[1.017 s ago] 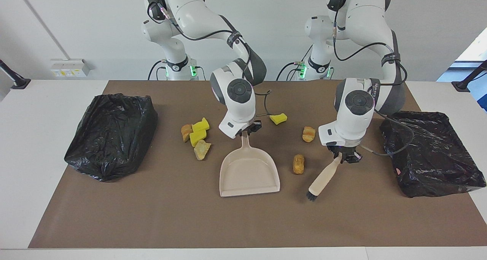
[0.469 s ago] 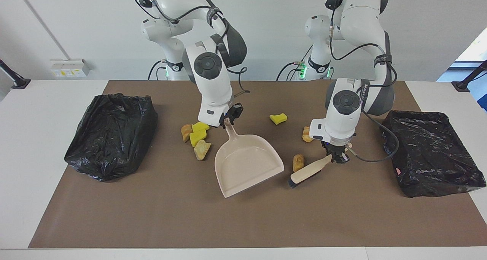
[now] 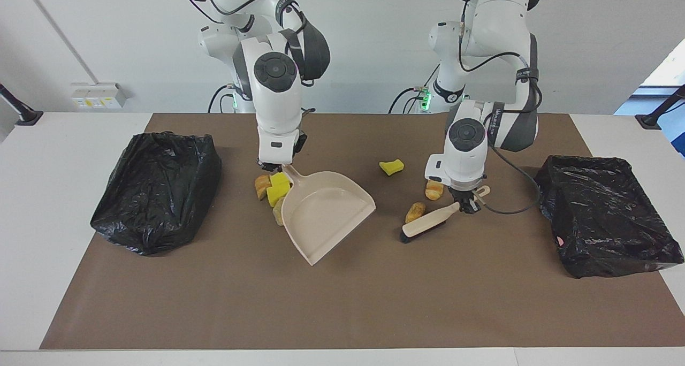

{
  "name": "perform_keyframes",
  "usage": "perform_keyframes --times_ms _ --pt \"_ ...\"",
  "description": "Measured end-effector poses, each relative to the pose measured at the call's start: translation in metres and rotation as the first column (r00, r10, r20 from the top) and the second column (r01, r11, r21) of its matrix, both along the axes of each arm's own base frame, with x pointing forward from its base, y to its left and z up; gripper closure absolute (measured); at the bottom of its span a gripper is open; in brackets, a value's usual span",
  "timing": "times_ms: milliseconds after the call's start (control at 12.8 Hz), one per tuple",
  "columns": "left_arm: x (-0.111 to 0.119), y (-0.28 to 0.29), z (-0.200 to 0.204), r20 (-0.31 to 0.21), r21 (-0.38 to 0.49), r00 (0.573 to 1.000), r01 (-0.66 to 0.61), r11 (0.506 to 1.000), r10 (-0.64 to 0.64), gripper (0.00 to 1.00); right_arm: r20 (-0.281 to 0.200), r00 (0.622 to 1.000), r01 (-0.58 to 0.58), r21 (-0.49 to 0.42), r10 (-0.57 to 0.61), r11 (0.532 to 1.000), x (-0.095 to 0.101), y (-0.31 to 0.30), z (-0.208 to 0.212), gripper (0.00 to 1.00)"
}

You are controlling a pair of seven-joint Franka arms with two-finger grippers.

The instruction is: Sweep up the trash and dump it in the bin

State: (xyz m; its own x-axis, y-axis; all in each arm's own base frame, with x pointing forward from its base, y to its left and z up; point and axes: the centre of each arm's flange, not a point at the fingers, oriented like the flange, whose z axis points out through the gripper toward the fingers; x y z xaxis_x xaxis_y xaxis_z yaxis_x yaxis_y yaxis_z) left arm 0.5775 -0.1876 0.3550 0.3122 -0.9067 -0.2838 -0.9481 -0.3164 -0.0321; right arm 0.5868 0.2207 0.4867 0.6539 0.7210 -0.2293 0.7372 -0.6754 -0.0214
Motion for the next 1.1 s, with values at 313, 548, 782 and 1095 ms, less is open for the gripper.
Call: perform_keyframes --times_ms 313,548,782,1095 --pt "-0.038 -0.010 0.007 -0.009 0.036 0.998 -0.063 0.997 0.063 0.74 -0.057 0.969 -0.240 0.015 0.241 0.971 -0.001 -0.012 -0.010 0.69" --pt "-0.058 -0.022 0.015 -0.018 0.081 0.991 -0.133 0.988 0.135 0.74 -0.111 0.927 -0.357 0.042 0.359 0.933 -0.018 -0.015 -0.024 0.69" --pt "-0.066 -0.015 0.032 0.014 0.117 0.968 -0.252 0.961 0.252 0.74 -0.109 0.876 -0.468 0.052 0.470 0.882 -0.039 -0.010 -0.036 0.69" --pt "-0.092 -0.001 0.035 0.130 0.181 0.825 -0.566 0.805 0.550 0.74 -0.129 0.844 -0.518 0.060 0.521 0.854 -0.075 -0.010 -0.056 0.69"
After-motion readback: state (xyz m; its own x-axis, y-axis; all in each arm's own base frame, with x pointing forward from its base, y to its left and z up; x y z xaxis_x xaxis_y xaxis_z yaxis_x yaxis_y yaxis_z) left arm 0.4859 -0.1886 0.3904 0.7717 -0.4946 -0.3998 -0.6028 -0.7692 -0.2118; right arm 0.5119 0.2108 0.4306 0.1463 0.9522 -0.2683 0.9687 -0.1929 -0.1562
